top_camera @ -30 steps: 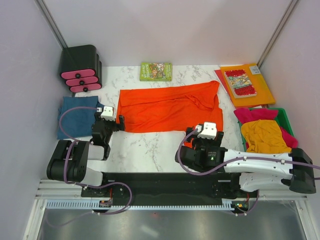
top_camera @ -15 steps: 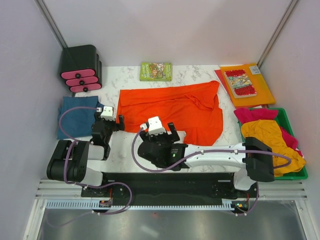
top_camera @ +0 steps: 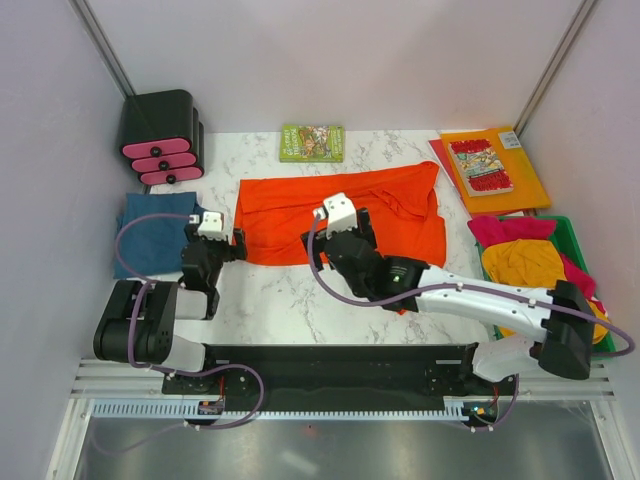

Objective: Fold and stack the t-shirts
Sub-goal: Grap the side of the flattened tshirt closest away from the robot with both arms

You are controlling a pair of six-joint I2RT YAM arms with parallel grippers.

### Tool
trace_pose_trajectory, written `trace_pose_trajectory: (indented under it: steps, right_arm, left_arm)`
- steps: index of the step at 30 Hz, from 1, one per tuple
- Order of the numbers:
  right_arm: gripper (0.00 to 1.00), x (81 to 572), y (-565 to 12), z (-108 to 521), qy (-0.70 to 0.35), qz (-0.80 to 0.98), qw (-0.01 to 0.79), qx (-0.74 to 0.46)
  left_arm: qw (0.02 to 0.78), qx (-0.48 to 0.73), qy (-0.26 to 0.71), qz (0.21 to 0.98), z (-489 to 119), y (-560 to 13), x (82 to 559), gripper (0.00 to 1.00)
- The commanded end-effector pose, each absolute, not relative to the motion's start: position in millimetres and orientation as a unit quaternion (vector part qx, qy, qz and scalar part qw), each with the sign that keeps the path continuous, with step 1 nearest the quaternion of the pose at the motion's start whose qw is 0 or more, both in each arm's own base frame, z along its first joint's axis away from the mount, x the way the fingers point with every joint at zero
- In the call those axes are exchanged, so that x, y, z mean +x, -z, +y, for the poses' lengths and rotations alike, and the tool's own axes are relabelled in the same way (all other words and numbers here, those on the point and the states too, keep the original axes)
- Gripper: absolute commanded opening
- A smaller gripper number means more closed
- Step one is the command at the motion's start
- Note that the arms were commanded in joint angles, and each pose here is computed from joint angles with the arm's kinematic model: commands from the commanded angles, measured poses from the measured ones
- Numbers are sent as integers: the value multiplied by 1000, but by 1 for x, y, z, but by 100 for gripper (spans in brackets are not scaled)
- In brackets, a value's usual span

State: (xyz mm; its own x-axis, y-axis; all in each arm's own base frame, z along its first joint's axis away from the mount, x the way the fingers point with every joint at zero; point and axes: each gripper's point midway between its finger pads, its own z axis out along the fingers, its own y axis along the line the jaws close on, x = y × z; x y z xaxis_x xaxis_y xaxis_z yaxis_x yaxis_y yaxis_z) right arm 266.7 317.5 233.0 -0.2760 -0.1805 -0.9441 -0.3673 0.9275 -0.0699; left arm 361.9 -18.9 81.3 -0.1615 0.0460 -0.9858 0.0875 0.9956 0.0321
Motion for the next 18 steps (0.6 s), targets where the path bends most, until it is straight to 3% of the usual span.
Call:
trace_pose_trajectory:
  steps: [1,4,5,6,8,9,10,11,12,14,17,18]
  right_arm:
    - [98,253,-230,293,-98,804,560,-172]
    - [98,257,-236,265,-51,812,566,-136]
    - [98,256,-233,256,-29,818,557,-142]
    - [98,257,-231,253,-12,820,554,-143]
    - [98,258,-235,248,6,823,550,-141]
    - [98,258,-237,248,6,823,552,-138]
    - [98,257,-237,246,8,824,550,-137]
    - [98,256,-240,247,-3,824,551,-134]
    - [98,254,-239,248,-11,826,546,-138]
    - [98,250,-247,251,-46,823,549,-138]
    - [98,245,-248,253,-79,816,555,-143]
    - [98,246,-247,250,-75,814,557,-143]
  left_arm:
    - [696,-27,-43,717,-7,-115,366,100]
    - [709,-29,-80,700,-5,-127,355,100]
    - [717,-60,-122,684,-10,-160,360,100]
    - [644,-12,-150,750,-15,-129,358,100]
    - [627,-43,-127,767,-34,-169,379,100]
    - [550,-30,-153,820,-31,-145,364,100]
    - [562,-54,-136,814,-44,-187,377,100]
    - [536,-88,-108,833,-55,-186,376,100]
    - [453,-66,-127,880,-52,-168,350,100]
    - [444,-128,-36,886,-82,-186,348,100]
    - [361,-252,14,898,-78,-147,306,100]
    - [372,-228,74,897,-91,-155,303,97]
